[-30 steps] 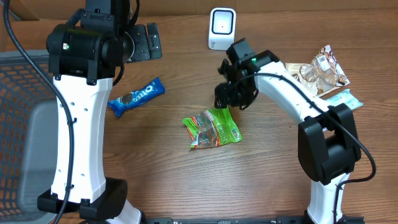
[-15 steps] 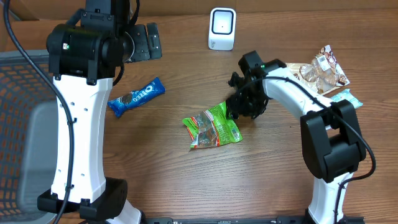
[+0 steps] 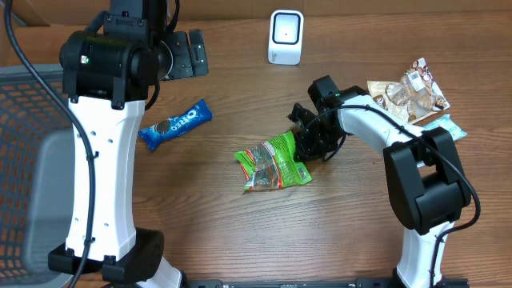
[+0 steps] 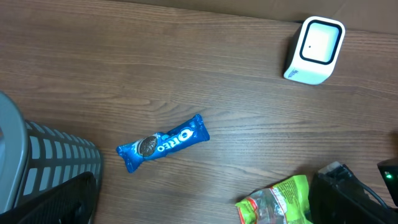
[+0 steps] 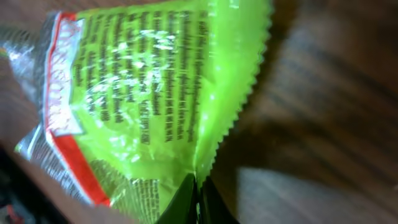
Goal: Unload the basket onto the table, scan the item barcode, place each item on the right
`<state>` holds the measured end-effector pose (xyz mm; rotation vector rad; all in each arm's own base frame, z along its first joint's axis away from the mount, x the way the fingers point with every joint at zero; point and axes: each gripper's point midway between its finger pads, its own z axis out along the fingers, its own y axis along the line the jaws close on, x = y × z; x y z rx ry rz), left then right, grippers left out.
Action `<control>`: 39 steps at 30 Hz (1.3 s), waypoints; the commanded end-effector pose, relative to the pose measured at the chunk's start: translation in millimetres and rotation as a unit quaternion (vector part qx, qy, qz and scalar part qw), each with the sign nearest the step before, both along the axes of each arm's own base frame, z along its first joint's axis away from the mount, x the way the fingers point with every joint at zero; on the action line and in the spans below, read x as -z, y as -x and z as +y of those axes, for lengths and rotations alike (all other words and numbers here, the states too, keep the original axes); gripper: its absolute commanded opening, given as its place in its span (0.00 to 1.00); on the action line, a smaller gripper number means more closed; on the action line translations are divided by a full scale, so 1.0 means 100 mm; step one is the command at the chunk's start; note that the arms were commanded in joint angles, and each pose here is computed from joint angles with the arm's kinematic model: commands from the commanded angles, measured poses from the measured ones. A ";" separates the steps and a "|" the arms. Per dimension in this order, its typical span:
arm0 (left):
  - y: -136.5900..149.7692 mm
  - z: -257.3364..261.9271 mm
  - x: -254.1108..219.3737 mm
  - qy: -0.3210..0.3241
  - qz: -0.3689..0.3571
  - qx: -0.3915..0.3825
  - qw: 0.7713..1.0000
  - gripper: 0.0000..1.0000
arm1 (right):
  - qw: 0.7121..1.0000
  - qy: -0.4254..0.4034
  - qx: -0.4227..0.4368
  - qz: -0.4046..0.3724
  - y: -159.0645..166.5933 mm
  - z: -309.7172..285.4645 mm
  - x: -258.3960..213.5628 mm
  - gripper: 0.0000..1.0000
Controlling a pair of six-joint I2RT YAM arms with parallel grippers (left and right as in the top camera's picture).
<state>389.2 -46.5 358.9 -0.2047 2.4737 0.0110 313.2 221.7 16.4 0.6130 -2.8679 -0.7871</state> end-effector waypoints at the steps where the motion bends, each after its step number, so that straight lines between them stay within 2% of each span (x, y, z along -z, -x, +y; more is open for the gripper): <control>1: -0.01 0.02 0.00 -0.011 -0.001 0.004 1.000 1.00 | 0.998 -0.058 -0.001 -0.008 -0.13 0.17 -0.28 0.04; 5: -0.01 0.02 0.00 -0.011 -0.001 0.004 1.000 1.00 | 0.992 -0.115 -0.006 -0.045 -0.31 0.30 -0.78 0.04; 10: -0.01 0.02 0.00 -0.011 -0.001 0.004 1.000 1.00 | 0.987 -0.134 -0.010 -0.087 -0.37 0.33 -1.22 0.04; 11: -0.01 0.02 0.00 -0.011 -0.001 0.004 1.000 1.00 | 0.988 -0.125 -0.008 -0.089 -0.37 0.30 -1.22 0.04; 14: -0.01 0.02 0.00 -0.011 -0.001 0.004 1.000 1.00 | 0.994 -0.004 0.030 -0.105 -0.49 -0.02 -0.89 0.04; 16: -0.01 0.02 0.00 -0.011 -0.001 0.004 1.000 1.00 | 0.994 0.032 0.059 -0.087 -0.48 -0.12 -0.74 0.04; 19: -0.01 0.02 0.00 -0.011 -0.001 0.004 1.000 1.00 | 0.997 -0.023 0.044 -0.054 -0.34 0.02 -0.84 0.04; 22: -0.01 0.02 0.00 -0.011 -0.001 0.004 1.000 1.00 | 0.997 -0.018 0.045 -0.052 -0.34 0.01 -0.82 0.04; 23: -0.01 0.02 0.00 -0.011 -0.001 0.004 1.000 1.00 | 0.998 -0.004 0.051 -0.048 -0.33 -0.04 -0.78 0.09; 25: -0.01 0.02 0.00 -0.011 -0.001 0.004 1.000 1.00 | 0.998 0.004 0.051 -0.046 -0.32 -0.06 -0.75 0.43; 27: -0.01 0.02 0.00 -0.011 -0.001 0.004 1.000 1.00 | 0.998 0.005 0.051 -0.044 -0.32 -0.06 -0.72 0.64; 29: -0.01 0.02 0.00 -0.011 -0.001 0.004 1.000 1.00 | 0.997 0.006 0.051 -0.049 -0.35 -0.06 -0.70 0.77; 32: -0.01 0.02 0.00 -0.011 -0.001 0.004 1.000 1.00 | 0.997 0.002 0.052 -0.060 -0.40 -0.05 -0.71 0.85; 39: -0.01 0.02 0.00 -0.011 -0.001 0.004 1.000 1.00 | 0.992 0.032 0.043 -0.112 -0.59 -0.03 -0.59 0.87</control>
